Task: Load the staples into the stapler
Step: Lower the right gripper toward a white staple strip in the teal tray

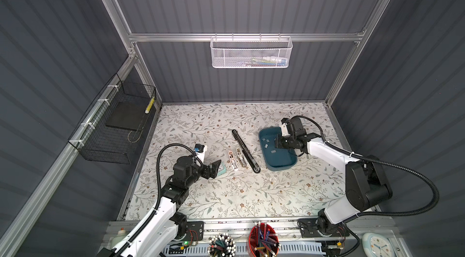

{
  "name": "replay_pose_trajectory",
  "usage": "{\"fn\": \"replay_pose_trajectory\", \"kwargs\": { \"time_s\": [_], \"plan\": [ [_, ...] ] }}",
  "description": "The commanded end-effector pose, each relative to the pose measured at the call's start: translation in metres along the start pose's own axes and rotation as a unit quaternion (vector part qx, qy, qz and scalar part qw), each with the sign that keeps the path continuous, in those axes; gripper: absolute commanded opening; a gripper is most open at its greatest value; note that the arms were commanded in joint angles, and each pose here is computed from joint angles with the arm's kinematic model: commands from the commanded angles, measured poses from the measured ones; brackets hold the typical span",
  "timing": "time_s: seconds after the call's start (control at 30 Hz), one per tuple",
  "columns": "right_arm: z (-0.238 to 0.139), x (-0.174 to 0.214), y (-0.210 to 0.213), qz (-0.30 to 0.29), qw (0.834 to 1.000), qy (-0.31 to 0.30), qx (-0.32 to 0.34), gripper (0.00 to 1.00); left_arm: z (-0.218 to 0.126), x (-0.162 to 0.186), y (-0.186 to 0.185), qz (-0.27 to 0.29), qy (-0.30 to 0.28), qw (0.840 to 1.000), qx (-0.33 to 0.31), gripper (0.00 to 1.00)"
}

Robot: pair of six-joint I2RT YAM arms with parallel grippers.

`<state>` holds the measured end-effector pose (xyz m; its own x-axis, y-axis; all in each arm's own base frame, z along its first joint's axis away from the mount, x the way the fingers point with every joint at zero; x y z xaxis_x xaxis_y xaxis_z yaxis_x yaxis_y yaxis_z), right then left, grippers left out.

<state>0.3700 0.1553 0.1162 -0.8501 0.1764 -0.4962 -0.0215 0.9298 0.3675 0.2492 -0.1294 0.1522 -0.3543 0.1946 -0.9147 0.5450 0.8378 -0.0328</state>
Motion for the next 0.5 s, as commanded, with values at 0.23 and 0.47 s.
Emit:
{"fn": "replay_pose_trajectory", "kwargs": {
  "time_s": [0.23,0.47],
  "plan": [
    [0.018,0.017,-0.017,-0.077,0.990,0.061,0.097,0.41,-0.001,-0.009,0.003,0.012,-0.011,1.000,-0.008,1.00],
    [0.020,0.035,-0.018,-0.016,0.992,0.074,0.105,0.44,-0.002,-0.009,0.004,0.012,-0.012,1.000,-0.010,1.00]
  ]
}}
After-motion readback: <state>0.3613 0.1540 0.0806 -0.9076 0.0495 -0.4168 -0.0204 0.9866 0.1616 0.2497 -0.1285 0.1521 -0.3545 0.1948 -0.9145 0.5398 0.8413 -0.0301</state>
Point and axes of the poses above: each gripper's point midway between its finger pads, its own z axis out along the fingers, its own y axis along the line the jaws close on, x = y × z, the point moved 2 cm from there along -z, back along the fingers, and after that the axes turned 8 degrees about z, right-handed, at the moved point
